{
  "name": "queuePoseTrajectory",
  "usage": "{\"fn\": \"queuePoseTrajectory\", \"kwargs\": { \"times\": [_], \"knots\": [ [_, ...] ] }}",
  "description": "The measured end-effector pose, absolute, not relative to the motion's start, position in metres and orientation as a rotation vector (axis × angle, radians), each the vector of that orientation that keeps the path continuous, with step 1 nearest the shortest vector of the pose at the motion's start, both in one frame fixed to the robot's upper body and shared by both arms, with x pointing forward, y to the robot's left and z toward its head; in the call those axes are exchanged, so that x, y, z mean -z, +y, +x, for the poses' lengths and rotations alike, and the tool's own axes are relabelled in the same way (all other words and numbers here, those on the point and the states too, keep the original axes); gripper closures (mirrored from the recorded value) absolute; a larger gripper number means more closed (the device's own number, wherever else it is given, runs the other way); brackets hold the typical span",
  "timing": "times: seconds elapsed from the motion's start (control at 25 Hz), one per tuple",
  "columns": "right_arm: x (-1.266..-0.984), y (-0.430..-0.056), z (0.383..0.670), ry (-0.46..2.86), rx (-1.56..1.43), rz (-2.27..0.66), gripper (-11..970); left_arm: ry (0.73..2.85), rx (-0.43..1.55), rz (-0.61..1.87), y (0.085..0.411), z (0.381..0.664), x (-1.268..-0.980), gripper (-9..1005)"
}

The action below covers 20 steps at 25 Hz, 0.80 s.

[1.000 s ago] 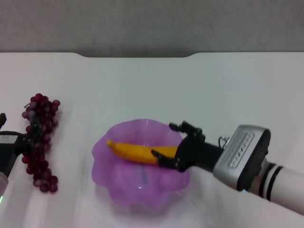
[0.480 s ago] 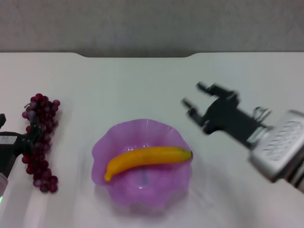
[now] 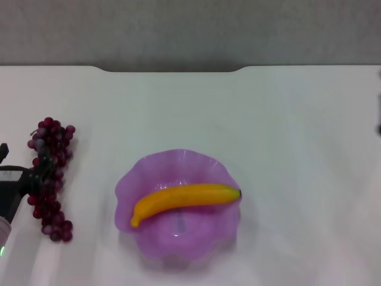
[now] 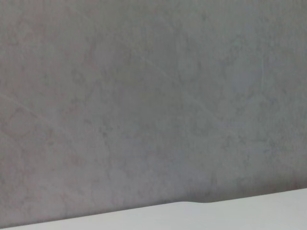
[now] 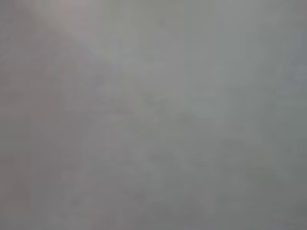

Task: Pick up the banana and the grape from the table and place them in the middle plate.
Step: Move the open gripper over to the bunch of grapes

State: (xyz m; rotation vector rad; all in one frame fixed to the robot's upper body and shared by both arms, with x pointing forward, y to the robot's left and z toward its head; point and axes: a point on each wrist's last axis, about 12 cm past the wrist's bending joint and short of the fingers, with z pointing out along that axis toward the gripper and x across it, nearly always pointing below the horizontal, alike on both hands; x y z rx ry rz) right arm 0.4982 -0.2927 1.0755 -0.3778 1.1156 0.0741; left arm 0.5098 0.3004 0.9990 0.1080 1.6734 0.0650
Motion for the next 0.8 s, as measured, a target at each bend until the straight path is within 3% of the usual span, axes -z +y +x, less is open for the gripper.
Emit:
{"fn": "queuePoseTrajectory", "kwargs": {
  "times": [0.32,0.8],
  "knots": [
    [-1.047,-0.347,0.47,1.242,0.133,-0.173,964,1.665,-0.033,0.074,0.295,0.513,-1.001,116],
    [-1.033,-0.354,0.455,1.32,0.135,-0.186,959,1.884,-0.016,-0.091,0.298,0.548,-0.994,117]
  ]
}}
